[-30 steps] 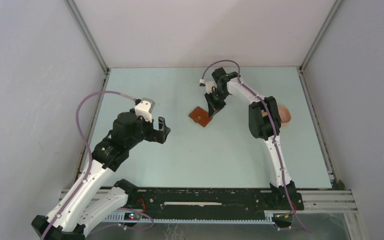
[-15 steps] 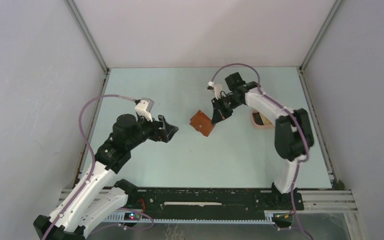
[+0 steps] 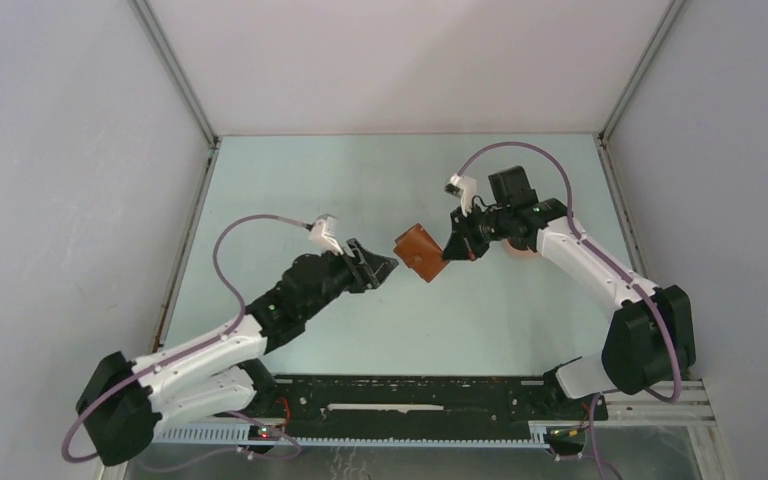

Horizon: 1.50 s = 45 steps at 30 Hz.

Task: Put the credit cards into the card holder
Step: Open the card holder.

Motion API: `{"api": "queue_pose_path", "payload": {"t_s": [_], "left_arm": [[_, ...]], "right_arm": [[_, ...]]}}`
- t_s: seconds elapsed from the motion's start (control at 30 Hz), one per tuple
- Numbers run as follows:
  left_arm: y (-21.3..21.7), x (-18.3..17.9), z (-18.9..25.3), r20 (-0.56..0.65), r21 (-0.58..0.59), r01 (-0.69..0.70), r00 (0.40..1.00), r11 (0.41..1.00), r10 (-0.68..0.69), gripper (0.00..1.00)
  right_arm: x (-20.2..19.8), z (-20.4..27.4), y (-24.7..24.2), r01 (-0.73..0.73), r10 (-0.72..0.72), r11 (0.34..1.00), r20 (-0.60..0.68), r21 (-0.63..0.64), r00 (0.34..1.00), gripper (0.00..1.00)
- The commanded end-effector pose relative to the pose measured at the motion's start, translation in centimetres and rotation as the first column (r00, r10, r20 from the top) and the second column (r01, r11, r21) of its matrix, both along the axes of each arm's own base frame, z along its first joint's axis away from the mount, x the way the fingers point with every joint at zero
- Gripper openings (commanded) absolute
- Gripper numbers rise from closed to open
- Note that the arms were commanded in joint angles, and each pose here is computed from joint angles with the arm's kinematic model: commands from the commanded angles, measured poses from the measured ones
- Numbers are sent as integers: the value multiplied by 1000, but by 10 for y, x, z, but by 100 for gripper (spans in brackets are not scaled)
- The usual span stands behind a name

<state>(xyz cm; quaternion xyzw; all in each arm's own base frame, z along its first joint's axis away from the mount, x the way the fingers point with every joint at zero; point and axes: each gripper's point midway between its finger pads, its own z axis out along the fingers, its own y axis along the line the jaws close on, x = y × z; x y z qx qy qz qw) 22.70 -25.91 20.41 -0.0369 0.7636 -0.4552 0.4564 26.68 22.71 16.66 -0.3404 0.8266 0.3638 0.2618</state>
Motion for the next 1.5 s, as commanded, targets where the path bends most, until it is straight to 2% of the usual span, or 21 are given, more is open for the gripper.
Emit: {"api": "queue_pose_path", "payload": {"t_s": [0.0, 0.07, 0.17, 0.37, 0.7, 0.87, 0.97, 1.23, 1.47], "left_arm": [[-6, 30, 6, -40, 21, -209, 977, 978, 209, 60], [-9, 37, -1, -68, 87, -255, 963, 963, 262, 55], [-18, 40, -11, -102, 135, -274, 952, 952, 289, 55], [-36, 49, -20, -147, 156, -286, 940, 946, 308, 58], [-50, 52, -42, -221, 264, -296, 908, 918, 357, 55], [-60, 53, -52, -250, 279, -272, 905, 921, 343, 55], [-65, 51, -55, -264, 282, -255, 906, 925, 331, 48], [-62, 49, -77, -284, 319, -256, 893, 913, 349, 43], [-47, 53, -86, -251, 360, -307, 877, 881, 409, 26]], "right_arm": [[12, 6, 9, 27, -28, 1000, 52, 7, 998, 0], [13, 1, 10, 33, -33, 999, 47, -9, 998, 0], [14, -5, 12, 37, -36, 999, 46, -28, 998, 0], [12, -9, 18, 25, -22, 998, 59, -52, 998, 0], [12, -8, 19, 31, -27, 998, 68, -58, 997, 0], [10, -9, 21, 23, -19, 998, 66, -58, 998, 0], [10, -9, 21, 24, -20, 998, 66, -58, 998, 0], [9, -7, 21, 22, -18, 998, 68, -56, 997, 0], [8, -6, 22, 16, -12, 999, 69, -51, 998, 0]]}}
